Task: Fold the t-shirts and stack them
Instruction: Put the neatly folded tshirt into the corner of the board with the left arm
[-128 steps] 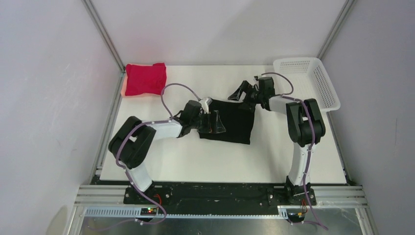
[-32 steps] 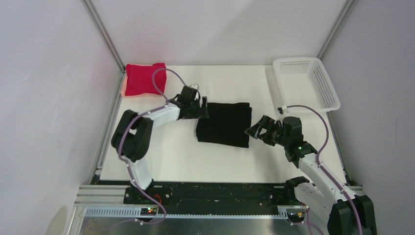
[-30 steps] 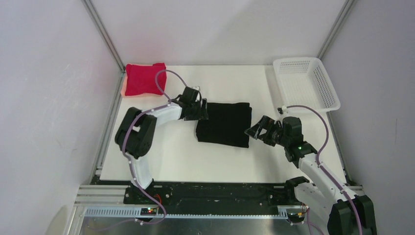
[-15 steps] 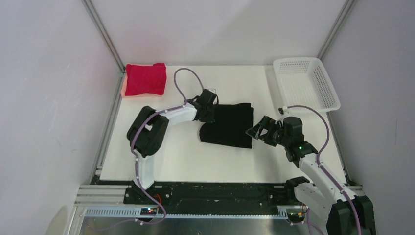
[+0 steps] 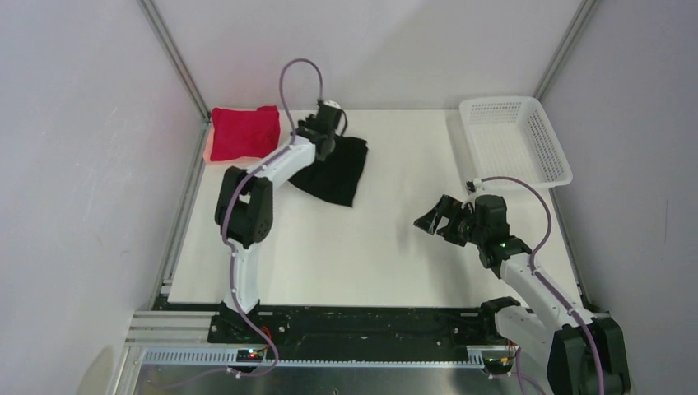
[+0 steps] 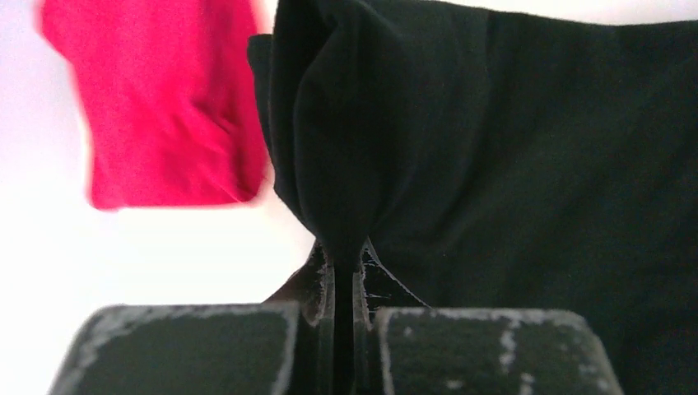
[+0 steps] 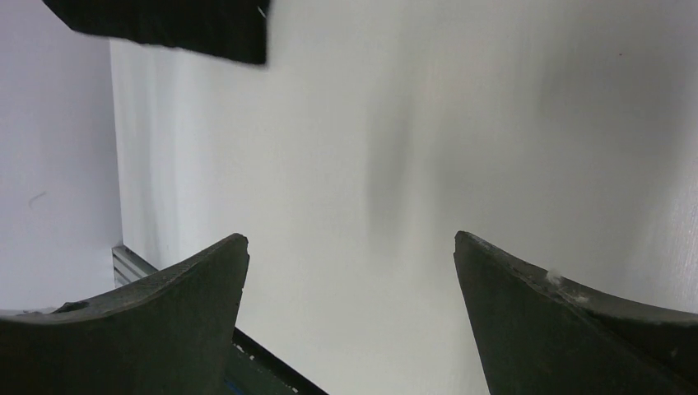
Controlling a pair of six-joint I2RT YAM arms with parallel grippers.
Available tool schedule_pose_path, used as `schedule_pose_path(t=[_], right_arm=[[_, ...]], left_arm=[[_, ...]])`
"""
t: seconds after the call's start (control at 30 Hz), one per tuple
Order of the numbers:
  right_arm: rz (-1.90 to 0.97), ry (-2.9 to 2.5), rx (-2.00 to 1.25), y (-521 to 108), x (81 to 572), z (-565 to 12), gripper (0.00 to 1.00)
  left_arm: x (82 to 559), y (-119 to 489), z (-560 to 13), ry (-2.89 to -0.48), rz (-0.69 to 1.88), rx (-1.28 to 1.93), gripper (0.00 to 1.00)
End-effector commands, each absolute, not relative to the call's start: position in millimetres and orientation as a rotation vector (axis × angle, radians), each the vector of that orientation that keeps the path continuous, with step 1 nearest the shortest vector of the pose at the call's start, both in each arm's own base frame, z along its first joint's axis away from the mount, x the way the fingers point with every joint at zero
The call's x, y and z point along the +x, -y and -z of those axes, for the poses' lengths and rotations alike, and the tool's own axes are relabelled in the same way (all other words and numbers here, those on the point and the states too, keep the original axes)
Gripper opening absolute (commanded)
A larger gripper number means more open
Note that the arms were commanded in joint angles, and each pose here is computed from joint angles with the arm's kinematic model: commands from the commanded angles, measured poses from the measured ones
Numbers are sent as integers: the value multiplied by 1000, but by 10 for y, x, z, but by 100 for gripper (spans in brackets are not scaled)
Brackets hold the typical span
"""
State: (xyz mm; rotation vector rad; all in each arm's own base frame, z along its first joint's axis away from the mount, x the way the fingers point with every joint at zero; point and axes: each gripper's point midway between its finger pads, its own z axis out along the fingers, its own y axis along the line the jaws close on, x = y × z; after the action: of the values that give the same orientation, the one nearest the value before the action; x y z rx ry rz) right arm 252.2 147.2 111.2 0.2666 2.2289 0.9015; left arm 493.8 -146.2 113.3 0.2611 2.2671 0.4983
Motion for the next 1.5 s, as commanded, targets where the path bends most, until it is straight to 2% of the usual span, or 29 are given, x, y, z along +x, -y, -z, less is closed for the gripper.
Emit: schedule_pose_path(t=[0.0,0.13,0.3,0.57,0.83,1.17,1.47], right_arm=[[-871,-2203,246,-1443,2638,-1114,100],[-865,-2229,258,-1437,2656,-1031,99],[-848,-2236,272,-1412,2708,-983,99],[-727,-2245,285,-1246,2782,-986,99],[-649,-2244,297,-1123,2804,-1008,99],[-625,-2281,302,-1098,2804,-906,99],[-615,-2289,305,-1088,2813,-898,99]], left_arm=[[5585,734,-1610,-2138,-723,321,0],[5937,360,-1942,-2053,-881,392,0],[6172,-36,-2469,-1963,-898,382,0],[6138,-114,-3199,-1833,-790,364,0],[5983,-162,-3674,-1758,-730,176,0],[5917,-375,-3602,-1782,-738,81,0],[6201,-783,-2920,-1883,-707,15,0]])
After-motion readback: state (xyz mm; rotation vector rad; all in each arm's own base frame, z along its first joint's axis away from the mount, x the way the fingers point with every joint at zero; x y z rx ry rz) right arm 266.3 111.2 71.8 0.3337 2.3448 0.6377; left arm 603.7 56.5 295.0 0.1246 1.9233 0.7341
